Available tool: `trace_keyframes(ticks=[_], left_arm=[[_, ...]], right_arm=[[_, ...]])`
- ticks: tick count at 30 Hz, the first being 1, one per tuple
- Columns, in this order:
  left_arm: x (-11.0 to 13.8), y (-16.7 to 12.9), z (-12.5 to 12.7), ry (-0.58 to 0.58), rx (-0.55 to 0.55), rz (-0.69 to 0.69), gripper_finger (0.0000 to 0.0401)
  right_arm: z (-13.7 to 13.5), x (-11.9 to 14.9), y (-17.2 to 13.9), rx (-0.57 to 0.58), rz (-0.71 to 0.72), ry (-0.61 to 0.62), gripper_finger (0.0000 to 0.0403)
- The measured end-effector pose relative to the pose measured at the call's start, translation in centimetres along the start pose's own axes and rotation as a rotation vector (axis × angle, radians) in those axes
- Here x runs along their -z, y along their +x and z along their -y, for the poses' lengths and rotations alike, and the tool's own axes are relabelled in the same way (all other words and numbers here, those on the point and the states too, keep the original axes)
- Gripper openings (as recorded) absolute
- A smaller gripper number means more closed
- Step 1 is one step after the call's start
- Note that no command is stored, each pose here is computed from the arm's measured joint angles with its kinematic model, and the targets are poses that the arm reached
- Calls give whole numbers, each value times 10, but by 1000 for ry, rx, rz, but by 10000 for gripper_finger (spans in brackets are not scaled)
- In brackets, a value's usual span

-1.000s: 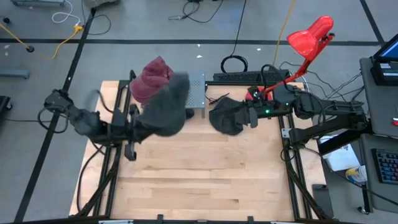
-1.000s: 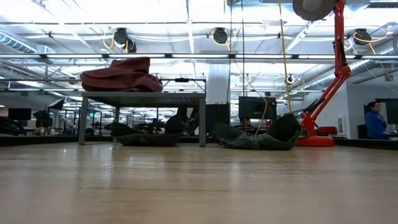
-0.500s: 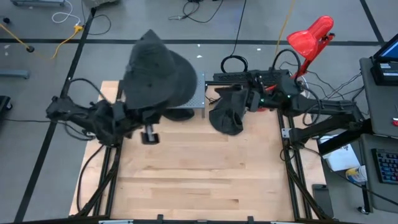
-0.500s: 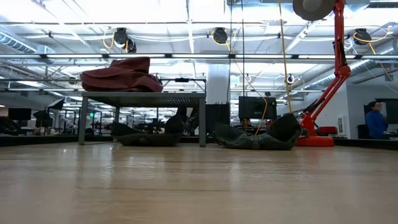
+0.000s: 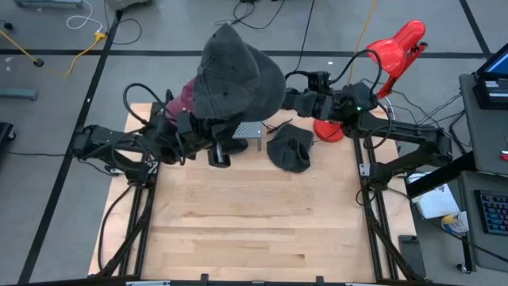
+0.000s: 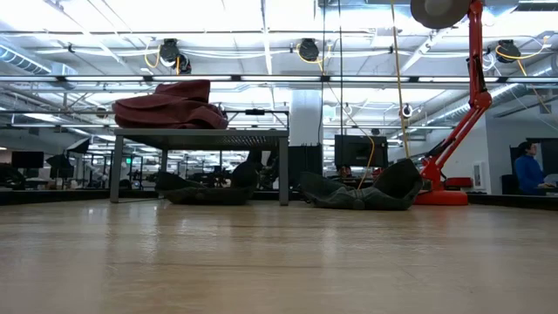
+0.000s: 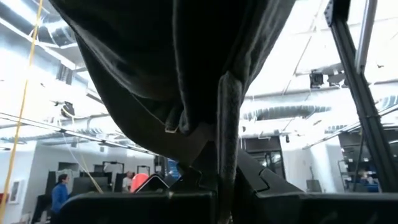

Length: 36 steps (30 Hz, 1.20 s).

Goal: Pick & Place hat
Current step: Put the bottom black cap on the shelf

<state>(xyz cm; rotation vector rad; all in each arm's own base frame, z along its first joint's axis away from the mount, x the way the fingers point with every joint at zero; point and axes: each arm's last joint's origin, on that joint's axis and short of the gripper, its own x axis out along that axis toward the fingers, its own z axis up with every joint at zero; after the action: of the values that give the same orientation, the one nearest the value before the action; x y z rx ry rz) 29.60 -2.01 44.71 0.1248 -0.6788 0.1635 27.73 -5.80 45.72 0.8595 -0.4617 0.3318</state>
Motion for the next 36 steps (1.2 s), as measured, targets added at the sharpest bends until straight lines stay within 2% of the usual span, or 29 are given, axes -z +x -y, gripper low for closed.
trace_keyframes(ticks=[7,13,20,26,29,31,33,36], left_arm=[[-12,-2,-8,2,4,46,7],[-26,-6,-12,23,-19,81,7],[-12,-3,-12,-10,3,-1,7],[3,0,-11,-33,8,-56,7],[7,0,-11,-63,3,-82,7],[7,0,-11,-54,-8,-82,7],[5,0,-11,-46,-10,-74,7],[5,0,-12,-40,-25,-75,18]], right_arm=[[-4,-1,-1,-20,-18,16,250],[-6,0,-1,-29,-22,21,254],[-6,0,-1,-11,4,-26,269],[-5,0,-1,-9,3,-75,258],[-5,0,-1,-7,1,-82,232],[-5,0,-1,-7,2,-75,200],[-5,0,-1,-6,1,-74,155],[-4,0,-1,-2,-1,-71,67]])
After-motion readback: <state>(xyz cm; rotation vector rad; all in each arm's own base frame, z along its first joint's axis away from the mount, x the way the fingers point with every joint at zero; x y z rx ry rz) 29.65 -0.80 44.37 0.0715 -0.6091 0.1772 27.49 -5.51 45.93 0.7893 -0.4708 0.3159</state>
